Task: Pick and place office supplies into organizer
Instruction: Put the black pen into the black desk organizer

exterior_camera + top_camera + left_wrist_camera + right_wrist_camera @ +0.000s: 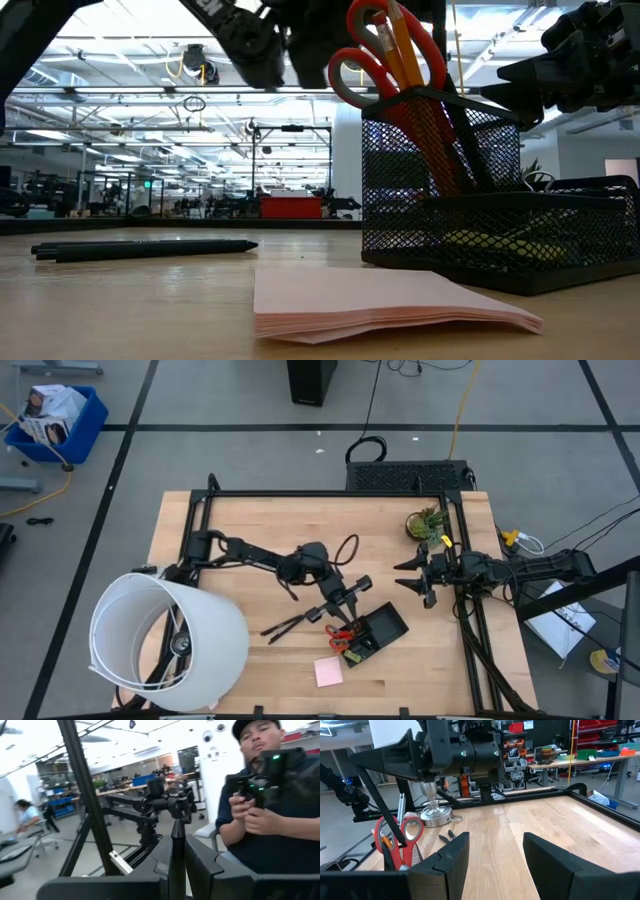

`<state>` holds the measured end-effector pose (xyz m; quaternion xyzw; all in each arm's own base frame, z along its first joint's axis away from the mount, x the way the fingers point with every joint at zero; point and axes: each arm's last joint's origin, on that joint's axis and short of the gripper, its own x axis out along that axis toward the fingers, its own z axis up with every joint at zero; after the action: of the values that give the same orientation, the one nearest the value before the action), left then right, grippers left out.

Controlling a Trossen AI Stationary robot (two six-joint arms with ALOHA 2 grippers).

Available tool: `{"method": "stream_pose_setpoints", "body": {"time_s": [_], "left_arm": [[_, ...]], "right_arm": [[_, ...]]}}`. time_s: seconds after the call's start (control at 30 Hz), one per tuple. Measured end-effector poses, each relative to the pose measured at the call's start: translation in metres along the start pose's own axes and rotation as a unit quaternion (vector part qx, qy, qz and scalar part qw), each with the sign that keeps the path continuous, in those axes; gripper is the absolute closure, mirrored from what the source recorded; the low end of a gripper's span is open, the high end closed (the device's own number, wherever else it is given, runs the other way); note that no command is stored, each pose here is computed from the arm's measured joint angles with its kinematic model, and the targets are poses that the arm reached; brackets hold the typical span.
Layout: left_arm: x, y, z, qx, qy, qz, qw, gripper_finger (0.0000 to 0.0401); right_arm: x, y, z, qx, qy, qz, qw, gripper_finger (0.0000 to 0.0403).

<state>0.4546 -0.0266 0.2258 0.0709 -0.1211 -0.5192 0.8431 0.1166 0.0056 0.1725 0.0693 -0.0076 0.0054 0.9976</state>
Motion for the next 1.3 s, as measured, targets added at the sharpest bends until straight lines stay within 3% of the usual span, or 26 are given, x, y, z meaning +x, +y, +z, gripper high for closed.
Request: {"method": "stream_pose_setpoints", "body": {"time_s": [0.37, 0.73, 0.9, 1.07, 1.17, 1.3], "left_arm": [[0.011, 0.013, -0.018, -0.020, -0.001, -0.019, 1.000, 0.0360], [0.011, 0.013, -0.018, -0.023, -0.001, -0.016, 1.000, 0.0287], [0.011, 0.013, -0.018, -0.029, -0.001, -0.016, 0.999, 0.0276], [0.008, 0.016, -0.018, -0.085, 0.000, 0.002, 0.996, 0.0275], [0.000, 0.022, -0.020, -0.127, 0.002, 0.043, 0.991, 0.0274], [-0.020, 0.035, -0.030, -0.248, 0.024, 0.143, 0.958, 0.0274]], "right_arm": [[0.000, 0.000, 0.000, 0.000, -0.001, 0.000, 1.000, 0.0220], [0.000, 0.000, 0.000, 0.000, -0.001, 0.000, 1.000, 0.0220], [0.000, 0.000, 0.000, 0.000, -0.001, 0.000, 1.000, 0.0220], [0.000, 0.000, 0.000, 0.000, -0.001, 0.000, 1.000, 0.0220], [0.000, 0.000, 0.000, 0.000, -0.001, 0.000, 1.000, 0.0220], [0.000, 0.000, 0.000, 0.000, -0.001, 0.000, 1.000, 0.0220]]}}
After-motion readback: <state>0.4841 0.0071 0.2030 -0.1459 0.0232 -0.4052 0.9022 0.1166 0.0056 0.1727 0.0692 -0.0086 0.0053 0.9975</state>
